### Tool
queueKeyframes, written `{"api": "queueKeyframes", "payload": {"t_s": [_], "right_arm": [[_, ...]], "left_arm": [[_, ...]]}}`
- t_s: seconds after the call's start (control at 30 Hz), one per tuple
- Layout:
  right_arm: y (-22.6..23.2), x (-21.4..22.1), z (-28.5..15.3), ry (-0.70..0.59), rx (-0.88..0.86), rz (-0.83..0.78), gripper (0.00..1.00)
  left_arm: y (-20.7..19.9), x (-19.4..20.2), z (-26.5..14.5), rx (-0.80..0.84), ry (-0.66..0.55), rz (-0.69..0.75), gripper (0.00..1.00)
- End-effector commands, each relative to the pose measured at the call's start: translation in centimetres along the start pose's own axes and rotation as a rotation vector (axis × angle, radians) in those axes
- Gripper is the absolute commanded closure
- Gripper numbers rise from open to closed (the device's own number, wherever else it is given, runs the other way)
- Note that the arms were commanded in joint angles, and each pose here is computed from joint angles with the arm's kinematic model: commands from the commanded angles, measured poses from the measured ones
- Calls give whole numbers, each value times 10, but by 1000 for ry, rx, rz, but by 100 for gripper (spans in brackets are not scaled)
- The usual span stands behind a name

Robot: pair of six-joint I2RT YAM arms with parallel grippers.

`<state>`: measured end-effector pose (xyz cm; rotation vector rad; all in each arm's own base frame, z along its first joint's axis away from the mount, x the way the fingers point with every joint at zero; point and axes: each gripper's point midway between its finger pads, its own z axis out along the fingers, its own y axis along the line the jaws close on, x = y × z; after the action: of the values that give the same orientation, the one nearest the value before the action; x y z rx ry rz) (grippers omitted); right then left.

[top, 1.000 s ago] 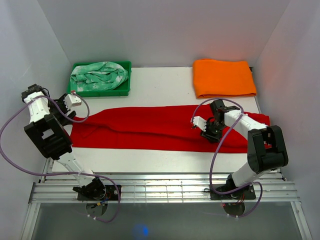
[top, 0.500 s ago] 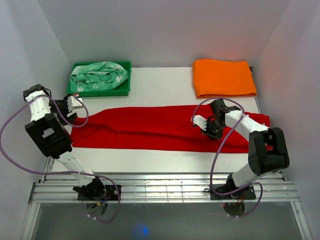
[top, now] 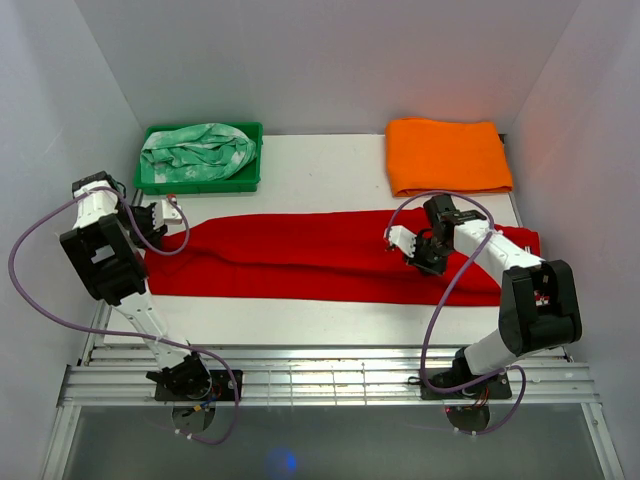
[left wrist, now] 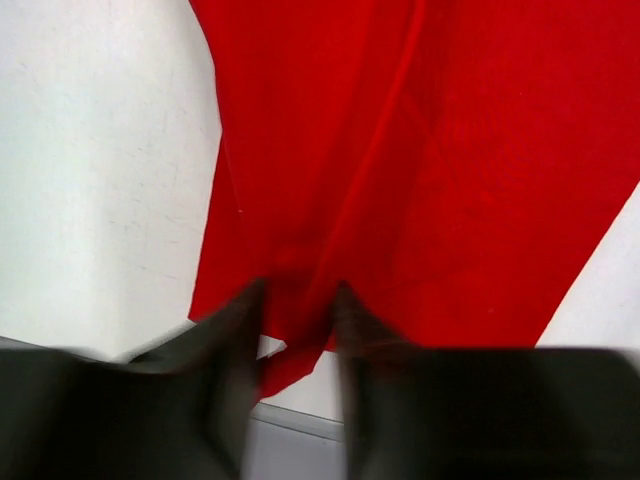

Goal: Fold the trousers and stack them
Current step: Fold the trousers

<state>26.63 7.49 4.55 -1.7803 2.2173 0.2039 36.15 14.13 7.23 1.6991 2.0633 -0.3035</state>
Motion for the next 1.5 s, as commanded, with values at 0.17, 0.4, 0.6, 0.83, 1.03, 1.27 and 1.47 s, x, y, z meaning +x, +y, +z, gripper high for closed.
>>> {"api": "queueKeyframes", "payload": {"t_s": [0.17,0.4,0.6,0.83,1.03,1.27,1.47], "right_arm": [[-40,-12,-37,-80,139,23,92],[-88,-22,-76,-188,309,88,92],[-128,-38,-125,-281,477,88,92],[-99,-28,-99,-261,355,35,92],[-51,3,-62,-177,250,-39,92],[-22,20,-33,-151,163,-26,92],[-13,26,-27,-131,118,-30,92]], "left_arm": [[21,-2,-27,-82,43,-19,100],[145,-39,-113,-569,-93,-99,100],[207,-78,-215,-1032,-174,-36,100],[158,-45,-190,-1010,-69,5,100],[81,17,-148,-929,-33,-134,100],[7,61,-94,-779,9,-282,100],[-37,76,-48,-628,64,-329,100]]}}
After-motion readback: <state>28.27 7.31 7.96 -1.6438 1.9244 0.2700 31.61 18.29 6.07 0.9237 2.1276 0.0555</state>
